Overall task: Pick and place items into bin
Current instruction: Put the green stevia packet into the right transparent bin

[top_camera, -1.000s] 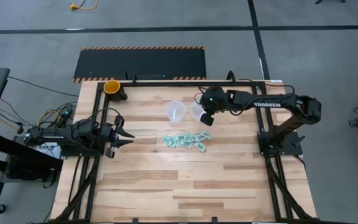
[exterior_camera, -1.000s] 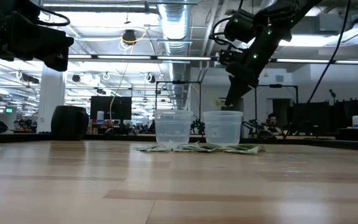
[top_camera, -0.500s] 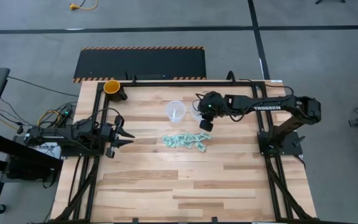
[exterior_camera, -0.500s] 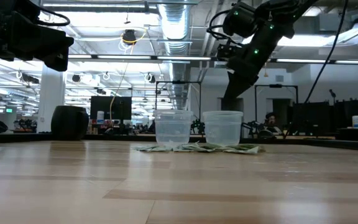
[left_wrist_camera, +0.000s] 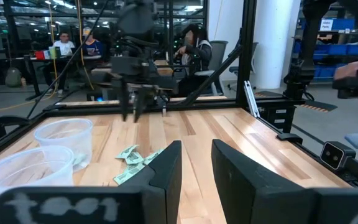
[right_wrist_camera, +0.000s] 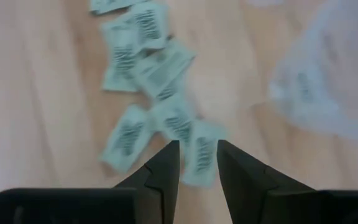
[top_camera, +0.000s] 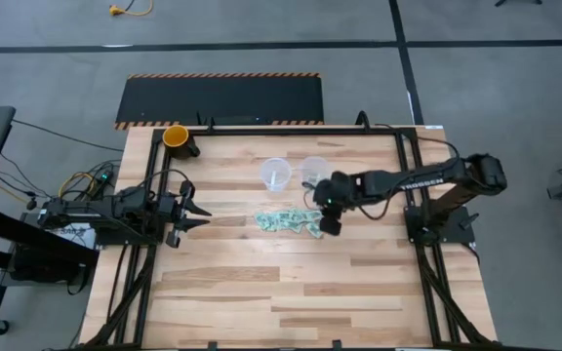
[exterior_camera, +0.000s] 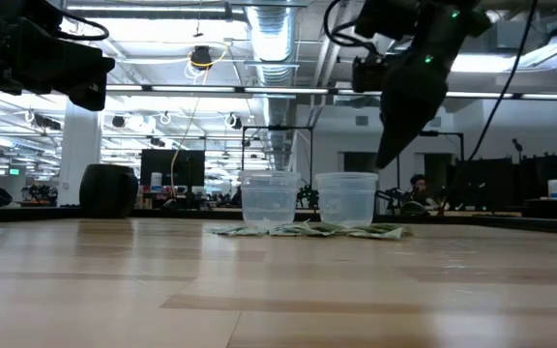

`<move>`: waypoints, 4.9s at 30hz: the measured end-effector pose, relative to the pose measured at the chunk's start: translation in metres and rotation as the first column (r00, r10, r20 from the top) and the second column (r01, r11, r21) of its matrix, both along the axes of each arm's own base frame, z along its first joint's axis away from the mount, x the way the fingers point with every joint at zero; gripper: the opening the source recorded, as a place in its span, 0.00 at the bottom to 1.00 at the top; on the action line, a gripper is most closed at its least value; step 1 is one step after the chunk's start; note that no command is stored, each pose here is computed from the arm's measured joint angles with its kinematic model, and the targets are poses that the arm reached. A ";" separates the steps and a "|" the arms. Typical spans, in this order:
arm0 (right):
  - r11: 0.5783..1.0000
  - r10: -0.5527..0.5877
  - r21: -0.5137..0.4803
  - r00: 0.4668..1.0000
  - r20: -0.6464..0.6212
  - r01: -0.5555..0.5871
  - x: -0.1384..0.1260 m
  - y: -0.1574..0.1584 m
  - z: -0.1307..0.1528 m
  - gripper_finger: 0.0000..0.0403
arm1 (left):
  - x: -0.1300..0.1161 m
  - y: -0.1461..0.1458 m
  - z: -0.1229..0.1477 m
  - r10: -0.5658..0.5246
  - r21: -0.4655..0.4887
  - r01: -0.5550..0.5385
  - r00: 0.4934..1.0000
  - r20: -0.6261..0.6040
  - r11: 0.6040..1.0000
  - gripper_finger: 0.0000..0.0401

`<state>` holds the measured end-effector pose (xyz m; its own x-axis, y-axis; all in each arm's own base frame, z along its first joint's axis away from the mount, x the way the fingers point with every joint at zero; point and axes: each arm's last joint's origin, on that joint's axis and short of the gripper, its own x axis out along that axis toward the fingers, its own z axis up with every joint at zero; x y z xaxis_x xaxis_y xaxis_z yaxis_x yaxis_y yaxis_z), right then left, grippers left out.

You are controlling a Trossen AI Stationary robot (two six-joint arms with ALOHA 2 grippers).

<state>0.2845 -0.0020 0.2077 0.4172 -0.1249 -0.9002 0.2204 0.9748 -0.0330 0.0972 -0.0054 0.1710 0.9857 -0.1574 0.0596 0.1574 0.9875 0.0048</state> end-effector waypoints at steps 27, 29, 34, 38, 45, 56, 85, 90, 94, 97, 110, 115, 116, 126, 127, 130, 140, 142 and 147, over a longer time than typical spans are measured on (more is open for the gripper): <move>0.991 -0.012 -0.132 0.964 -0.267 -0.024 0.013 0.030 -0.071 0.25 | 0.000 0.000 0.000 0.002 0.000 -0.002 1.000 -0.001 1.000 0.19; 0.991 -0.020 -0.135 0.965 -0.261 -0.016 0.015 0.029 -0.073 0.25 | 0.000 0.000 0.000 0.002 0.000 -0.002 1.000 -0.001 1.000 0.19; 0.984 -0.045 -0.179 0.956 -0.291 -0.008 0.011 0.027 -0.073 0.25 | 0.000 0.000 0.000 0.003 0.000 -0.003 1.000 -0.001 1.000 0.19; 0.983 -0.048 -0.186 0.954 -0.296 -0.009 0.011 0.027 -0.073 0.25 | 0.000 0.000 0.000 0.003 0.000 -0.003 1.000 -0.001 1.000 0.19; 0.981 -0.047 -0.192 0.954 -0.296 -0.011 0.011 0.027 -0.073 0.25 | 0.000 0.000 0.000 0.003 0.000 -0.003 1.000 -0.001 1.000 0.19; 0.975 -0.029 -0.218 0.961 -0.276 -0.034 0.013 0.026 -0.073 0.25 | 0.000 0.000 0.000 0.004 0.000 -0.004 1.000 -0.001 1.000 0.19; 0.983 -0.004 -0.176 0.953 -0.302 -0.052 0.017 0.005 -0.077 0.14 | 0.000 0.000 0.000 0.003 0.000 -0.003 1.000 -0.001 1.000 0.19; 0.988 -0.016 -0.149 0.951 -0.307 -0.032 0.016 0.006 -0.078 0.02 | 0.000 0.000 0.000 0.004 0.000 -0.004 1.000 -0.001 1.000 0.19; 0.987 -0.044 -0.161 0.939 -0.340 -0.012 0.011 0.009 -0.078 0.02 | 0.000 0.000 0.000 0.004 0.000 -0.004 1.000 -0.001 1.000 0.19; 0.986 -0.060 -0.166 0.929 -0.365 -0.001 0.008 0.012 -0.078 0.01 | 0.000 0.000 0.000 0.004 0.000 -0.004 1.000 -0.001 1.000 0.19; 0.940 -0.122 -0.336 0.973 -0.198 0.049 0.005 0.035 -0.040 0.00 | 0.000 0.000 0.000 0.003 0.000 -0.003 1.000 -0.001 1.000 0.19; 0.830 -0.161 -0.533 0.985 0.052 0.164 -0.003 0.038 0.005 0.00 | 0.000 0.000 0.000 0.004 0.000 -0.004 1.000 -0.001 1.000 0.19; 0.793 -0.176 -0.571 0.977 0.117 0.211 -0.005 0.037 0.013 0.00 | 0.000 0.000 0.000 0.004 0.000 -0.004 1.000 0.000 1.000 0.19; 0.765 -0.312 -0.471 0.893 0.326 0.439 -0.003 -0.011 0.045 0.00 | 0.000 0.000 0.000 0.004 0.000 -0.004 1.000 0.000 1.000 0.19; 0.798 -0.311 -0.430 0.899 0.307 0.423 0.000 -0.019 0.043 0.00 | 0.000 0.000 0.000 0.004 0.000 -0.004 1.000 0.000 1.000 0.19; 0.846 -0.324 -0.355 0.913 0.248 0.397 0.004 -0.040 0.033 0.00 | 0.000 0.000 0.000 0.004 0.000 -0.004 1.000 0.000 1.000 0.19; 0.895 -0.320 -0.264 0.930 0.178 0.359 0.005 -0.070 0.023 0.00 | 0.000 0.000 0.000 0.004 0.000 -0.004 1.000 0.000 1.000 0.19; 0.899 -0.309 -0.267 0.934 0.178 0.349 0.005 -0.071 0.023 0.01 | 0.000 0.000 0.000 0.004 0.000 -0.004 1.000 0.000 1.000 0.19; 0.902 -0.292 -0.277 0.940 0.174 0.332 0.005 -0.071 0.024 0.05 | 0.000 0.000 0.000 0.004 0.000 -0.004 1.000 0.000 1.000 0.19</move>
